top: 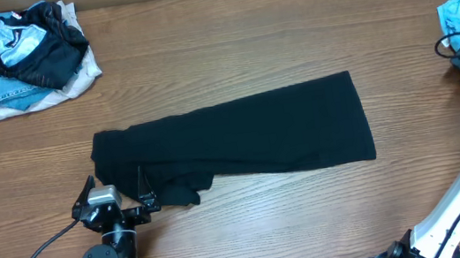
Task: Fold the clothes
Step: 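Release the garment and move the right gripper back toward the right edge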
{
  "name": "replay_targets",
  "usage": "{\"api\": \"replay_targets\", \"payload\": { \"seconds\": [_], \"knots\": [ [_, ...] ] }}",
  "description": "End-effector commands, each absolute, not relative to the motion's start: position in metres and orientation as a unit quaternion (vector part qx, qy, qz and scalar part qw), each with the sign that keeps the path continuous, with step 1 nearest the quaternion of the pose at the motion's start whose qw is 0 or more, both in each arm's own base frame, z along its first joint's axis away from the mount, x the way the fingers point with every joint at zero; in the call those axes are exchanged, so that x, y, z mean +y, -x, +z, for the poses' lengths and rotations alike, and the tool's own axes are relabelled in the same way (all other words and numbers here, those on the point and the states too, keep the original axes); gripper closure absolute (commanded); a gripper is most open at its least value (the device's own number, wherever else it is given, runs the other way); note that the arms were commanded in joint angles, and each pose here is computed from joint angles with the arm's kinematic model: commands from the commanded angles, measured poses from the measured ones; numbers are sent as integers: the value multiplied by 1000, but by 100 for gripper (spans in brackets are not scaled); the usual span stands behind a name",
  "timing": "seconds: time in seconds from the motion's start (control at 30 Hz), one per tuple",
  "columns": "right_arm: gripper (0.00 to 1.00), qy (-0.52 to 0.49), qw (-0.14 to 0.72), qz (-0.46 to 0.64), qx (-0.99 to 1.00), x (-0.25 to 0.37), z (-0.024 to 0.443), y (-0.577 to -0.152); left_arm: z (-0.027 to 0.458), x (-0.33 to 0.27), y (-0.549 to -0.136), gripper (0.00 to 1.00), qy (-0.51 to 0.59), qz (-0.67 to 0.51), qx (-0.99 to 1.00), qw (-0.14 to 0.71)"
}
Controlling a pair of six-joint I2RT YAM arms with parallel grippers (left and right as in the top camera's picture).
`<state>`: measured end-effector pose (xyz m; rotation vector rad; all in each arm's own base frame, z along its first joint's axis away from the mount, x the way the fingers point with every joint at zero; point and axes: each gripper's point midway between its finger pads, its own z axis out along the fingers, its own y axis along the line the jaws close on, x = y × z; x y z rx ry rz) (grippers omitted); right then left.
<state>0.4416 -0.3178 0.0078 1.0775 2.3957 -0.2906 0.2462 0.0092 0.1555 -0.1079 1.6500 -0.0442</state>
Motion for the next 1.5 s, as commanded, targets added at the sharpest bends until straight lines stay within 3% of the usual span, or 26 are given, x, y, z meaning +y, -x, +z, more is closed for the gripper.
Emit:
{"api": "replay_targets", "payload": {
  "seconds": [0.0,0.07,0.17,0.2,0.27,0.3,0.5,0.77,1.03,1.3,1.47],
  "knots": [
    [85,-393,290,-120,864,-332,60,-467,156,9,-246,0,44,-18,732,679],
    [66,-406,302,-116,854,-335,92,-472,156,9,-246,0,44,-18,732,679],
    [62,-431,317,-107,838,-335,130,-473,156,9,-246,0,44,-18,732,679],
    [55,-438,325,-97,833,-332,145,-474,156,9,-246,0,44,-18,732,679],
    [30,-436,341,-69,830,-322,173,-478,156,9,-246,0,44,-18,732,679],
    [0,-423,356,-36,832,-308,197,-482,156,9,-246,0,44,-18,732,679],
    [0,-405,413,55,814,-269,270,-486,156,9,-246,0,44,-18,732,679],
    [0,-340,427,154,823,-196,329,-473,156,9,-246,0,44,-18,732,679],
    [0,-180,421,288,841,-74,380,-458,156,9,-246,0,44,-18,733,679],
    [0,-74,396,327,855,28,408,-418,156,9,-246,0,44,-18,733,679],
    [0,-49,345,341,873,70,397,-397,156,9,-246,0,44,-18,732,679]
  ]
}}
